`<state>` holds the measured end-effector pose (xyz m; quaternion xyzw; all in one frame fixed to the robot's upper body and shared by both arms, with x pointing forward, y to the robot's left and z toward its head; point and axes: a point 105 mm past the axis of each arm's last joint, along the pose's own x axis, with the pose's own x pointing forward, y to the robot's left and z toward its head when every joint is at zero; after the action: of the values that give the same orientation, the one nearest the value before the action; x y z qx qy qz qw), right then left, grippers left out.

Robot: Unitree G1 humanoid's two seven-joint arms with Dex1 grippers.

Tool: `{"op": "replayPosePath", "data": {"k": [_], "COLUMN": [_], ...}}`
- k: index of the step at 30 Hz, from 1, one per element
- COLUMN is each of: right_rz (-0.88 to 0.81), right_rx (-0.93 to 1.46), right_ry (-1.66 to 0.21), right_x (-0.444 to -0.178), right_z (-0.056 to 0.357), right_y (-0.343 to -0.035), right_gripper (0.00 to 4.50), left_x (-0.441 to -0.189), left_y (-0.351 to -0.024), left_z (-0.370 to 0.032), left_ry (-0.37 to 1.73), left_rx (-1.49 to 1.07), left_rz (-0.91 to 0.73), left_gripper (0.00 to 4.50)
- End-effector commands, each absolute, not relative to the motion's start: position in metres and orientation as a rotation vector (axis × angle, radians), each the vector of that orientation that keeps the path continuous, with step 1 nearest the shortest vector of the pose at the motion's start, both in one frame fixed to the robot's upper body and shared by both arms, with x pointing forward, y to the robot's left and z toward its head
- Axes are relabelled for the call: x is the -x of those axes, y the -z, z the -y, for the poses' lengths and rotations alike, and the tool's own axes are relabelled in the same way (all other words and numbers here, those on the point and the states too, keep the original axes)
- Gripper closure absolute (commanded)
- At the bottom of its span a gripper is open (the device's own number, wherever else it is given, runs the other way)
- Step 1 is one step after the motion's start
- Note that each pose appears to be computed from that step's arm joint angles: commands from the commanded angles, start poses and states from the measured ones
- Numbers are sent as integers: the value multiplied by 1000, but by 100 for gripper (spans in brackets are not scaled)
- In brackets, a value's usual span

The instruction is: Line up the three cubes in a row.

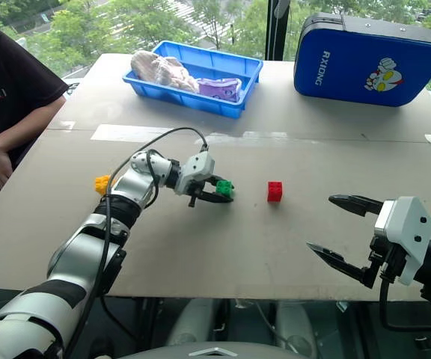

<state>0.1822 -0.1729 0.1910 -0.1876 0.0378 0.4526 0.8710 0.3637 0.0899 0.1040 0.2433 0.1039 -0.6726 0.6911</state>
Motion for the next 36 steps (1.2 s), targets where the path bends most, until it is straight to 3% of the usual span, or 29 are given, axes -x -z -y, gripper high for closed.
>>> {"op": "replayPosePath", "data": {"k": [1,7,8,13,17,20,22,26,30,33,36], "right_rz": [-44,-60,-61,-59,-48,-26,-5,33,54,68,85], "right_rx": [432,439,439,435,423,404,391,362,334,316,311], "right_ry": [-940,-914,-911,-910,-936,-982,-1018,-1094,-1169,-1231,-1274], "right_x": [-179,-177,-177,-175,-174,-178,-183,-194,-203,-206,-209], "right_z": [171,173,173,170,164,157,151,139,129,123,118], "right_y": [-199,-196,-196,-196,-196,-197,-197,-199,-202,-206,-211], "right_gripper": [3,3,3,3,3,3,3,3,3,3,3], "left_x": [-368,-367,-366,-368,-368,-361,-352,-347,-324,-302,-288], "left_y": [-116,-113,-112,-124,-149,-181,-201,-230,-227,-205,-180], "left_z": [-85,-79,-79,-85,-111,-146,-169,-215,-244,-269,-272], "left_ry": [1508,1534,1547,1535,1464,1296,1133,608,208,-140,-311], "left_rx": [-575,-587,-583,-570,-537,-440,-355,-247,-141,-63,-46], "left_rz": [-179,-187,-197,-169,-110,-71,-54,41,31,-32,-114], "left_gripper": [315,315,212,55,55,55,55,55,55,55,55]}}
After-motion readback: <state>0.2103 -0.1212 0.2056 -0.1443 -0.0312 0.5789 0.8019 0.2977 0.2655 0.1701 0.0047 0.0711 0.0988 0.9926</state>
